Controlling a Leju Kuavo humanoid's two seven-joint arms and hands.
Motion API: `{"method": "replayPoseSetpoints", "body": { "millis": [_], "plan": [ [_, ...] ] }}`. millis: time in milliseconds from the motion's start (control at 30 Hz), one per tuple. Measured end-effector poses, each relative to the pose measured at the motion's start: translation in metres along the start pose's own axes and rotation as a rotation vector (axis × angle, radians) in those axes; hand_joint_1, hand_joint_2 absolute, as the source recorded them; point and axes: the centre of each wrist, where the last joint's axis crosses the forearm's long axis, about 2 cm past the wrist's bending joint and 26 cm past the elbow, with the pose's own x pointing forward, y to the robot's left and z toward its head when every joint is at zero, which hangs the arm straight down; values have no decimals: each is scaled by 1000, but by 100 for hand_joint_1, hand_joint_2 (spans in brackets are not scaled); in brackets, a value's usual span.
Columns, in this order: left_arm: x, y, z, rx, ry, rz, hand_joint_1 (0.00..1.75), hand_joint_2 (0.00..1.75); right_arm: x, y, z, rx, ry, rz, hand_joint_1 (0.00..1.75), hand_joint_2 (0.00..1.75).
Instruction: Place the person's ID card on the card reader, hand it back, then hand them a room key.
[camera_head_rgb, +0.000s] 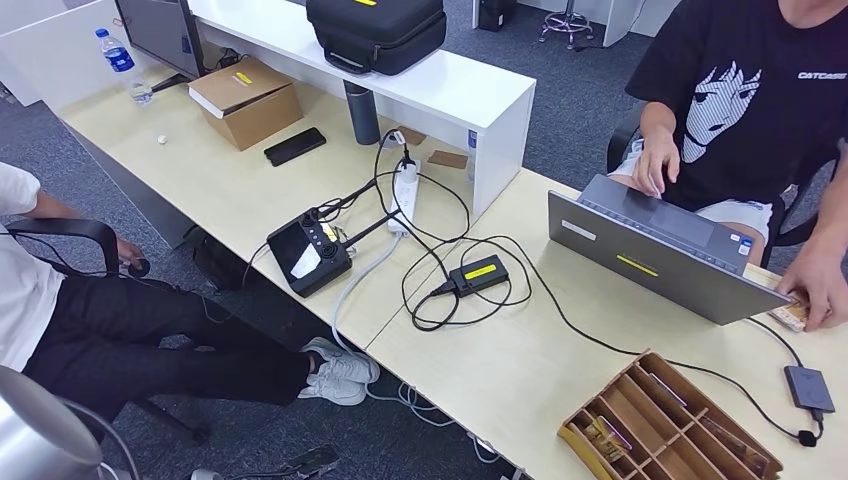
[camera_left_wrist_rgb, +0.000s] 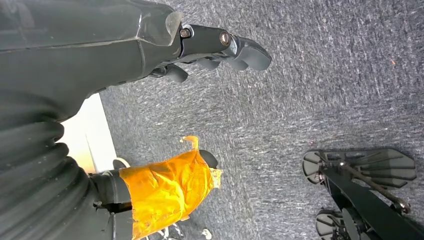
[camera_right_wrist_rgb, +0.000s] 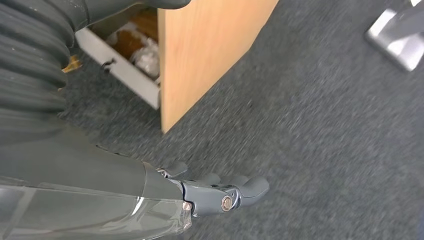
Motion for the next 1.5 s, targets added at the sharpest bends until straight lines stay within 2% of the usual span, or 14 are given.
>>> {"method": "replayPoseSetpoints", "body": {
  "millis": [133,300,567,733,867,1167,1400,1433,1500],
  "plan": [
    [-1,1,0,3,1,4,0,175,-5,-7,-1,-33,43,53,0,175],
    [-2,6,0,3,4,1,0,175,-17,-18,-3,-44,161,376,0,175],
    [-3,11,1,9,7,-4,0,175,-43,-26,8,-16,330,582,0,175],
    [-3,13,1,11,7,-11,0,175,-47,-28,10,14,402,948,0,175],
    [-1,15,1,12,4,-14,0,175,-54,-27,15,77,470,1138,0,175],
    [5,21,0,15,-38,-26,0,175,-67,-28,25,294,619,1351,0,175],
    [6,22,0,15,-41,-31,0,175,-72,-27,29,393,654,1473,0,175],
    [7,22,0,14,-40,-31,0,175,-72,-26,29,402,656,1487,10,175],
    [7,22,0,12,-39,-32,0,175,-73,-26,29,419,660,1511,90,175]
  ]
}}
